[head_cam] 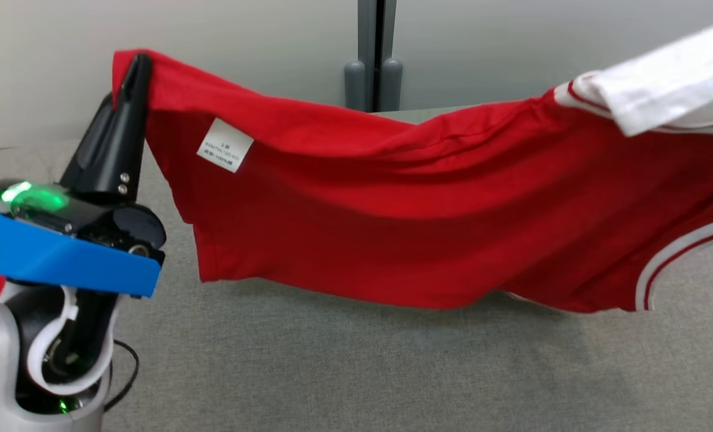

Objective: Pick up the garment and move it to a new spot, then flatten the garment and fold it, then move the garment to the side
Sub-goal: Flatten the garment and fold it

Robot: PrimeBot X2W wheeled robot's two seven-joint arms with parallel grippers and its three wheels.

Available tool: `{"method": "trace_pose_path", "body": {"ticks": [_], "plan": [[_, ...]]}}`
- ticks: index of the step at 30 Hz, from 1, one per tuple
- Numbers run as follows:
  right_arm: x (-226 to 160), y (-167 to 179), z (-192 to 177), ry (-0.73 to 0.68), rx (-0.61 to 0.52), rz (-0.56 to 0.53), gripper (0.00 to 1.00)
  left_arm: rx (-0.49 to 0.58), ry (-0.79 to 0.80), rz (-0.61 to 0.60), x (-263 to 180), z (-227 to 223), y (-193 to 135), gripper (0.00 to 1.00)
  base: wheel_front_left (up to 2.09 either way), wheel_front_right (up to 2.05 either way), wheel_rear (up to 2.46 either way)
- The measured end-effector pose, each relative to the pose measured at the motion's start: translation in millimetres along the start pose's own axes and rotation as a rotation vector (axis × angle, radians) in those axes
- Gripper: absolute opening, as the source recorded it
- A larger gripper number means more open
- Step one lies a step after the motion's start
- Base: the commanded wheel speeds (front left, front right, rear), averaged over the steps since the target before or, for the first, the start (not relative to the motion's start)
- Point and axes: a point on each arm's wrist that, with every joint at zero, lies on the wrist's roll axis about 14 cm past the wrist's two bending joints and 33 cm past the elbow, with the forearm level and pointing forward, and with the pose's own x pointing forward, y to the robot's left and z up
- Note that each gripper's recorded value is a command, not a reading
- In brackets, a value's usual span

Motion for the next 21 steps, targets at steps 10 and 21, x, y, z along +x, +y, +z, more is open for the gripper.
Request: {"method": "trace_pose_path", "body": {"ticks": [10,21], "plan": [[92,-13,-101,0.268,0.104,0.007,0.00,0.051,0.186,0.095,56,-36,66,0.00,0.00,0.00,0.00],[223,3,-117,0.073,-0.028,0.067,0.00,0.106,0.066,0.154,162,-51,148,0.00,0.00,0.00,0.00]]}}
